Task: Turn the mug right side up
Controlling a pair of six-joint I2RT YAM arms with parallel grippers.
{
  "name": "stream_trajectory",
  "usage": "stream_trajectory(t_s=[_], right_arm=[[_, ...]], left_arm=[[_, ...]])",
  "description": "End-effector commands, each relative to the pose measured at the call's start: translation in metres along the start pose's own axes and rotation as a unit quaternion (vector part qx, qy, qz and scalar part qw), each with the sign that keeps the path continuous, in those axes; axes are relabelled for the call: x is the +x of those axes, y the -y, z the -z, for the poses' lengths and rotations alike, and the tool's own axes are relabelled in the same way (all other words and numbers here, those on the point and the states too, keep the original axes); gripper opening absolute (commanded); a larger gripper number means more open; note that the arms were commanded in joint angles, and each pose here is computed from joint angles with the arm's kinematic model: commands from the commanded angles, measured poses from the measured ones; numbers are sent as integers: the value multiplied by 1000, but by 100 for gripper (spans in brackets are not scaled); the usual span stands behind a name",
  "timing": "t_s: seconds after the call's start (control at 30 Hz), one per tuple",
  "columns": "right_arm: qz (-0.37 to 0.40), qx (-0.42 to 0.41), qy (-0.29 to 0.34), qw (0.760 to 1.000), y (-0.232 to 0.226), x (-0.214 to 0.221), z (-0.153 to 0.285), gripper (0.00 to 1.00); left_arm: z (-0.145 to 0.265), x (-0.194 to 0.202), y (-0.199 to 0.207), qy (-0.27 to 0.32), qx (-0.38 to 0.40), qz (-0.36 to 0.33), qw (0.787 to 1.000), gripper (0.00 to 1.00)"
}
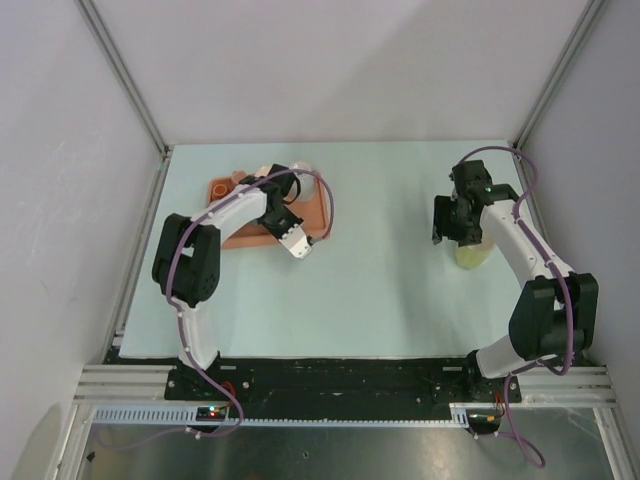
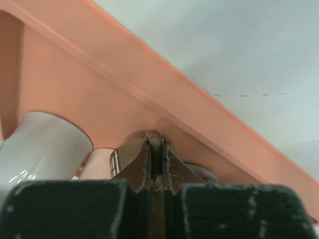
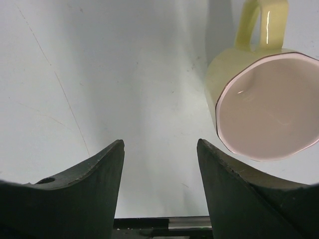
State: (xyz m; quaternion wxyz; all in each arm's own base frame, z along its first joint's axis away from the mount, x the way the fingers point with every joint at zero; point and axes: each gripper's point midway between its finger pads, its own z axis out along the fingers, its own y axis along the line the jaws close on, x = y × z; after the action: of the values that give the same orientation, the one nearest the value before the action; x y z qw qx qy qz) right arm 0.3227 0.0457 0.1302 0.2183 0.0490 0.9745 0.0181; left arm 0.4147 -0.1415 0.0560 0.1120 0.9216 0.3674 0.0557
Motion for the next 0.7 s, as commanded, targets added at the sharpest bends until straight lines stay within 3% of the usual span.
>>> stream_trajectory(t_s=[0.0,0.2,0.33,0.43,0.5,0.57,0.67], right_arm=[[7,-12,18,1000,-2,-5,9,66],[3,-17,35,999,-3,-7,22,66],[-1,-30,68,997,-5,-14,41,72],[-2,-65,110,992,-16,-25,61,84],[0,-97,139,986,-27,-33,75,95],[4,-133,166,977,-39,-41,89,98],[11,-203,201,958,-63,-50,113,99]], left_arm=[[13,12,-33,-32,-19,-211,977,2],[45,-7,-65,-7,-103,-188,977,0],[86,-30,-99,59,-191,-55,978,0],[117,-42,-120,106,-237,26,965,0],[136,-52,-131,142,-259,73,953,0],[158,-63,-143,188,-276,132,933,0],[208,-82,-170,292,-291,273,869,0]])
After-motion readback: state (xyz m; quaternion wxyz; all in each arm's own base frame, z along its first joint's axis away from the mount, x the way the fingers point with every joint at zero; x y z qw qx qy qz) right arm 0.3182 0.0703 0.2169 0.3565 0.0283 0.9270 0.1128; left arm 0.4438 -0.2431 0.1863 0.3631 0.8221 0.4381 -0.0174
